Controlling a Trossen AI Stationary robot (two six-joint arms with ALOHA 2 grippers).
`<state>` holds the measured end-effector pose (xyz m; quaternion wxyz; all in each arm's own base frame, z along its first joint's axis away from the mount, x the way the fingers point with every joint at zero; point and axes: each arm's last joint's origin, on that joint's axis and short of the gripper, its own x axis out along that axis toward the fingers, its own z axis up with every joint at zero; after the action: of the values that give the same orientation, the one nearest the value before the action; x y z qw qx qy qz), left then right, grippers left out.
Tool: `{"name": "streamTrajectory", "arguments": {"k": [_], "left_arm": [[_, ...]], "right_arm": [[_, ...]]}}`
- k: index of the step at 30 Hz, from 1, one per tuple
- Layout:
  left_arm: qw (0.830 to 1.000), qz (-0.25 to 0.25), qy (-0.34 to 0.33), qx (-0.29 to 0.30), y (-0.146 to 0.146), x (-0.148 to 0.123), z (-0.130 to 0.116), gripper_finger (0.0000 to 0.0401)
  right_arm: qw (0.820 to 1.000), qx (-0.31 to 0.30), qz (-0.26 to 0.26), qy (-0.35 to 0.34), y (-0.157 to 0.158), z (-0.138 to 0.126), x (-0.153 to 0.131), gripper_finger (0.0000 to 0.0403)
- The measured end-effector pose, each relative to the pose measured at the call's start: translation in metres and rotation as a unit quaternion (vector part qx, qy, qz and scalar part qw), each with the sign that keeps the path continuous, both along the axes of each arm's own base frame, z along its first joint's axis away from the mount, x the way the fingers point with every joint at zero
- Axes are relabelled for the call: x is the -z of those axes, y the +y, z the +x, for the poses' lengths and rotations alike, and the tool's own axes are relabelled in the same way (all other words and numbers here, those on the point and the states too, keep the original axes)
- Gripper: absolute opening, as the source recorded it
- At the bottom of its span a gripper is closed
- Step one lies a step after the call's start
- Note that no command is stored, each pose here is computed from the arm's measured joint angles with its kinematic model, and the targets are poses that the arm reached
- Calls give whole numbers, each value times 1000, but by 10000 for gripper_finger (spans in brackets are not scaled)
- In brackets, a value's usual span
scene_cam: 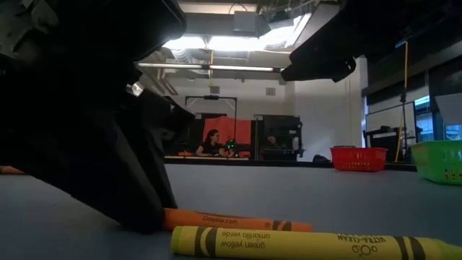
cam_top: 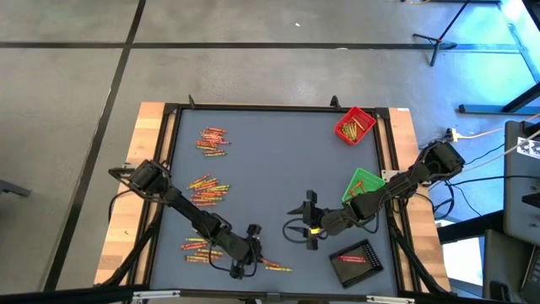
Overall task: Sort crayons
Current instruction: Put the orange crayon into the green bin
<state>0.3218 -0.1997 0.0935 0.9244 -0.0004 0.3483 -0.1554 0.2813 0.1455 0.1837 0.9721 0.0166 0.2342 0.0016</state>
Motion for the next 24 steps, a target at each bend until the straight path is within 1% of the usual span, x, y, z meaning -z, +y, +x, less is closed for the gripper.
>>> {"name": "streamTrajectory", "arguments": {"k": [3, 5, 11, 15, 17, 20, 24], "left_arm": [[1000, 6, 2, -5, 1, 0, 0, 16], [1000, 12, 0, -13, 2, 0, 0, 7], [999, 30, -13, -38, 5, -5, 1, 9], [996, 51, -31, -65, 8, -18, -1, 9], [993, 65, -48, -83, 9, -29, -3, 9], [986, 91, -76, -115, 9, -44, -7, 9], [975, 110, -116, -153, 8, -62, -11, 9]], "right_arm": [[1000, 0, 0, 0, 0, 0, 0, 209], [1000, 0, 0, 0, 0, 0, 0, 209], [1000, 0, -1, 1, 0, 0, 0, 209], [1000, 0, 1, 1, 0, 0, 0, 209], [1000, -1, 13, -1, 1, 1, 0, 210], [999, -24, 33, 8, 3, 1, 1, 225], [998, -38, 40, -4, 5, 3, 2, 272]]}}
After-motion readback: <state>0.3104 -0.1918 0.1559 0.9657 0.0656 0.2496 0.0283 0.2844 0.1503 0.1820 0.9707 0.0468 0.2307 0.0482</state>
